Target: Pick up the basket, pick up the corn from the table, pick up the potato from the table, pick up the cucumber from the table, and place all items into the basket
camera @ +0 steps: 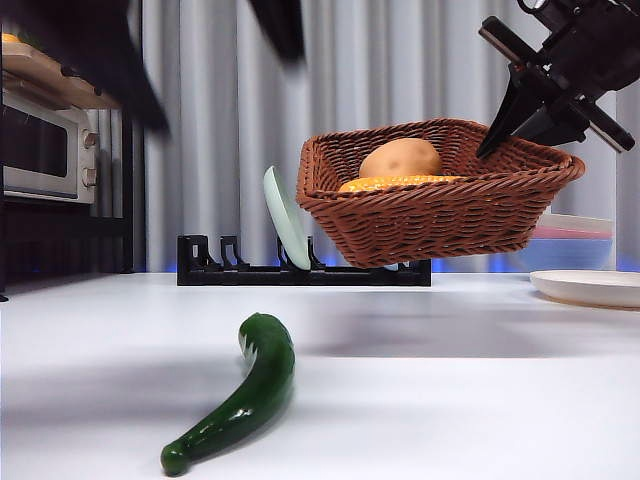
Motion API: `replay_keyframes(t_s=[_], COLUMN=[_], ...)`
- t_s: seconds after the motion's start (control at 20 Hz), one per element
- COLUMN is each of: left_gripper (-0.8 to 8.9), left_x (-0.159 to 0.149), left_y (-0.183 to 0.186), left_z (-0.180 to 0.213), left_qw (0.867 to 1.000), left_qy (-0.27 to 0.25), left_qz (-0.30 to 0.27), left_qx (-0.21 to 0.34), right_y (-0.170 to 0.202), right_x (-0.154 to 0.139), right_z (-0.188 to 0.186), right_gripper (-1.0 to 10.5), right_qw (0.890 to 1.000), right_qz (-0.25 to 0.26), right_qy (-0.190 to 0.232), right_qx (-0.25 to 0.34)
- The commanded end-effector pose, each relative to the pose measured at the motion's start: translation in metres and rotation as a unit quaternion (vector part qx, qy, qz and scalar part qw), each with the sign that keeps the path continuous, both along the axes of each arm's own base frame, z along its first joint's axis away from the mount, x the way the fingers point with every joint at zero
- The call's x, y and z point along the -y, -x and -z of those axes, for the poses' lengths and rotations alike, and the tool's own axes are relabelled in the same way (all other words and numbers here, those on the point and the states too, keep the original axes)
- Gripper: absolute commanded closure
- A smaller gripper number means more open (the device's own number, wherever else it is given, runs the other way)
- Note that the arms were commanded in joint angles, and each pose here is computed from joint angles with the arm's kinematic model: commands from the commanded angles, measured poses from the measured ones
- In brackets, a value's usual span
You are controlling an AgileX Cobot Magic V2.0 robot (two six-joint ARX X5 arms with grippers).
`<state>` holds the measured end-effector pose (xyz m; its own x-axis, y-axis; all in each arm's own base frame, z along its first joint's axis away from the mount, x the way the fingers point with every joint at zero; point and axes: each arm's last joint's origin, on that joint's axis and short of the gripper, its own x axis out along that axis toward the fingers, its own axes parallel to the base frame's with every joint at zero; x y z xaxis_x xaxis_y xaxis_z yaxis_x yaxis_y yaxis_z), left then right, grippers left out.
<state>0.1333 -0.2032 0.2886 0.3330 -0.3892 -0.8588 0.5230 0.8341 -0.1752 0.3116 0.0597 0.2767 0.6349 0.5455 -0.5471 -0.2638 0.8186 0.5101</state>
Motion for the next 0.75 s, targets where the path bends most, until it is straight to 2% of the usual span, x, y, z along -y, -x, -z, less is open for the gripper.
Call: replay_keyframes(t_s=[0.05,0.15,0.35,0.45,0.65,0.75], left_gripper=[2.21,2.21,2.28,2.89,2.92,3.99], left_x=[0.005,0.007,0.019,0.022,0.024,0.025], left_y=[-0.011,-0.026,-0.054,-0.062,-0.07,-0.072], left_z=[0.032,0.05,0.078,0.089,0.105,0.109], left_qw=[0.999,0.997,0.996,0.995,0.993,0.994], left_qy=[0.001,-0.014,-0.005,-0.011,-0.028,-0.031], left_qz=[-0.05,-0.07,-0.078,-0.084,-0.089,-0.084], left_qx=[-0.022,-0.032,-0.05,-0.056,-0.065,-0.063], right_y=[-0.002,-0.002,-0.002,-0.002,-0.002,-0.002], right_x=[0.001,0.001,0.002,0.002,0.002,0.002], right_z=[-0.005,-0.006,-0.006,-0.006,-0.006,-0.006], right_gripper=[9.6,9.6,9.6,9.6,9.6,9.6], right_qw=[1.0,1.0,1.0,1.0,1.0,1.0], right_qz=[-0.004,-0.014,-0.012,-0.012,-0.012,-0.012], right_qy=[-0.017,-0.025,-0.025,-0.025,-0.025,-0.025], right_qx=[0.008,0.008,0.008,0.008,0.009,0.009])
